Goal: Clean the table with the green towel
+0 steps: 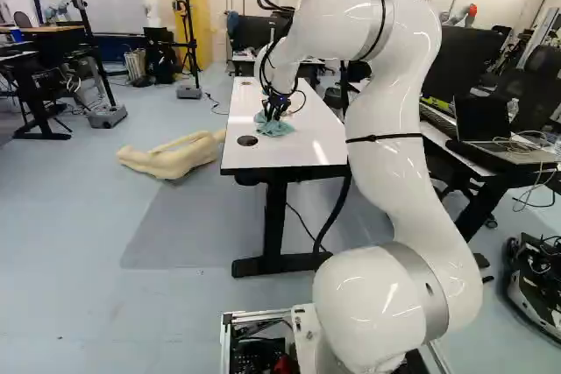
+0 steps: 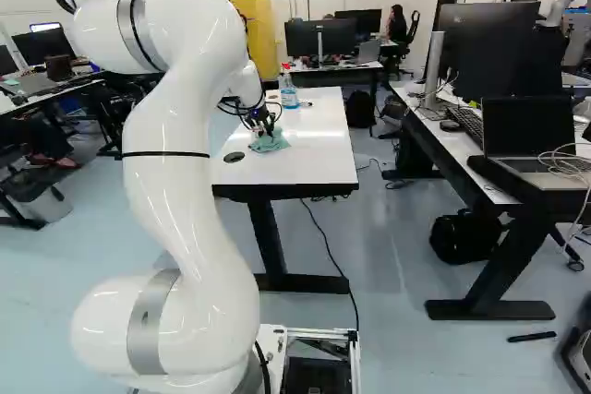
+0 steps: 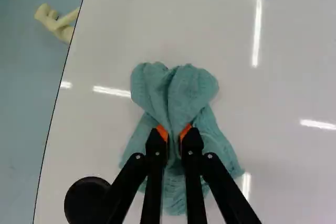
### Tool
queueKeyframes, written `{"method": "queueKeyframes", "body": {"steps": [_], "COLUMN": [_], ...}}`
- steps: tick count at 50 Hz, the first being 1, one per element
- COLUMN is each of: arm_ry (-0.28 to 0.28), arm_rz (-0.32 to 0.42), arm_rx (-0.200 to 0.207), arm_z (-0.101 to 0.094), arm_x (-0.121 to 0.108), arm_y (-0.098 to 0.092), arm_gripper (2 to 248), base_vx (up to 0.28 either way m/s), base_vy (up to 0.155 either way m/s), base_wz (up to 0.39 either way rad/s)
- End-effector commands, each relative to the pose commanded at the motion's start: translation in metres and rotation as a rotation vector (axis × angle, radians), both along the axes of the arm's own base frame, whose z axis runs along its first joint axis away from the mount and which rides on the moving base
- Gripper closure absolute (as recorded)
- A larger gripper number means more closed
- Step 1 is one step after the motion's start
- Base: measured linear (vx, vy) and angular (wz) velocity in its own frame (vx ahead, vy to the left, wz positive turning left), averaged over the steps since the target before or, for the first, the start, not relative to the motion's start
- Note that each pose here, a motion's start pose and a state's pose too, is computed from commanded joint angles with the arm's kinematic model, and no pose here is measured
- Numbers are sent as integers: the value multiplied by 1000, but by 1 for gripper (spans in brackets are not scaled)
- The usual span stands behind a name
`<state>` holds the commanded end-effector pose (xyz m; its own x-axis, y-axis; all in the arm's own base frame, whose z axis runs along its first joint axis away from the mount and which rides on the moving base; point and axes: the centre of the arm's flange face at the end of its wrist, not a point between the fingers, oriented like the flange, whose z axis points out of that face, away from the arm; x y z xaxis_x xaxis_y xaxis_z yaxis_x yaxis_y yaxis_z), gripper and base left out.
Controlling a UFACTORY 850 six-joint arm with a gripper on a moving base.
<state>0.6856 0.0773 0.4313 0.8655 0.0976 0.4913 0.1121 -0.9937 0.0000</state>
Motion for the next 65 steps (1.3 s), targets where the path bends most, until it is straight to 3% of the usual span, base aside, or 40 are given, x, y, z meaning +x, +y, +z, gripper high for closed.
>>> {"method": "queueKeyframes", "body": {"steps": [55, 65], "arm_ry": [-94, -85], "arm_rz": [1, 3], "arm_rx": [11, 10], "arm_z": [72, 73], "arm_x": [-22, -34], "arm_y": [-2, -2], "arm_gripper": [206, 206], "base_vx": [0, 0], "base_vy": [0, 0], "base_wz": [0, 0]}}
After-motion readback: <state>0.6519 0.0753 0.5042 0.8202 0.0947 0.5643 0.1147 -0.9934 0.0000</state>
